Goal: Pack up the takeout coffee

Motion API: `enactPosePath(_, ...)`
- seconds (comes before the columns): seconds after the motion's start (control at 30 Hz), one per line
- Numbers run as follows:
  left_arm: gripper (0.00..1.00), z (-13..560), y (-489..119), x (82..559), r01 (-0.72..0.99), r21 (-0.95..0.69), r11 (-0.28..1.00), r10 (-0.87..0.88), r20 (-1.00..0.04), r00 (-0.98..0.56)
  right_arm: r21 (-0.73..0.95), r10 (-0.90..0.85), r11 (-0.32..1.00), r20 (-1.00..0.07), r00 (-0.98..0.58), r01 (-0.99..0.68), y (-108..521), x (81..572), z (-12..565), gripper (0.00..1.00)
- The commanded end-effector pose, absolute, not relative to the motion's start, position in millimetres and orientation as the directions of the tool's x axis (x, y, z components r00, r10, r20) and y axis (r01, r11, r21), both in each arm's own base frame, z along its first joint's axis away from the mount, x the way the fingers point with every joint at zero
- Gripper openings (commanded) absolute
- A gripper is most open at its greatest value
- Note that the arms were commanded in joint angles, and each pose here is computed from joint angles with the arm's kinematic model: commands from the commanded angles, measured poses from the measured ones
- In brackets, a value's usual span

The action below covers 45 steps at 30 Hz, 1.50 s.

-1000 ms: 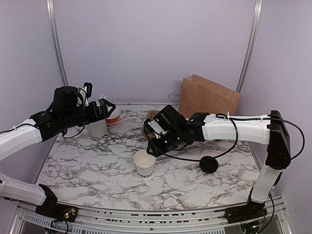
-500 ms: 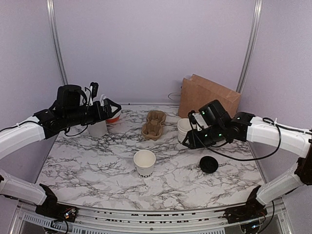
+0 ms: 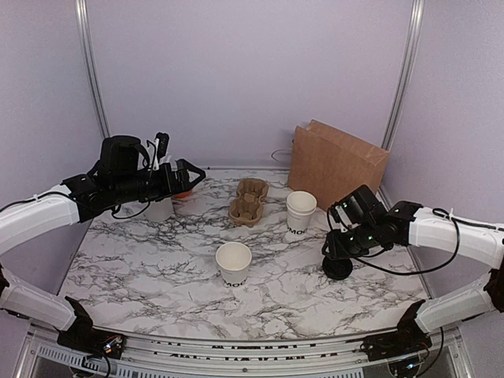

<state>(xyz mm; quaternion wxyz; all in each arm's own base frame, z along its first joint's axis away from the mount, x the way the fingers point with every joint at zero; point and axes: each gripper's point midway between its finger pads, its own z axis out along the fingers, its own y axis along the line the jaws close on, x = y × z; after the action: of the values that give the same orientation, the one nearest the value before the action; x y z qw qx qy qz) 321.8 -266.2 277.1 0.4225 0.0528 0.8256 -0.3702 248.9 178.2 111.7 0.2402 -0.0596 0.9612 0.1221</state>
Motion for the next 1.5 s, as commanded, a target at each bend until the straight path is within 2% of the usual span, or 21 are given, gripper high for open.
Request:
enactPosePath(0.0, 0.99, 300, -270, 324, 0.432, -0.575, 0.695, -0.253, -0.758, -0.602, 0.183, -0.044, 0.971, -0.493, -0.869, -0.153, 177, 261, 108, 0.44)
enactPosePath(0.33, 0.99, 298, -264, 324, 0.417, -0.563, 0.714, -0.26, -0.766, -0.589, 0.173, -0.056, 0.974, -0.437, -0.898, -0.145, 185, 265, 77, 0.42)
enactPosePath(0.7, 0.99, 295, -263, 326, 0.408, -0.56, 0.721, -0.26, -0.764, -0.59, 0.12, -0.055, 0.987, -0.395, -0.917, -0.111, 175, 261, 54, 0.32)
enactPosePath(1.13, 0.99, 294, -262, 326, 0.402, -0.561, 0.724, -0.263, -0.762, -0.592, 0.12, -0.052, 0.987, -0.391, -0.919, -0.107, 176, 261, 45, 0.29)
enactPosePath(1.47, 0.99, 296, -265, 329, 0.395, -0.575, 0.717, -0.276, -0.754, -0.597, 0.122, -0.042, 0.988, -0.398, -0.916, -0.099, 176, 263, 48, 0.17)
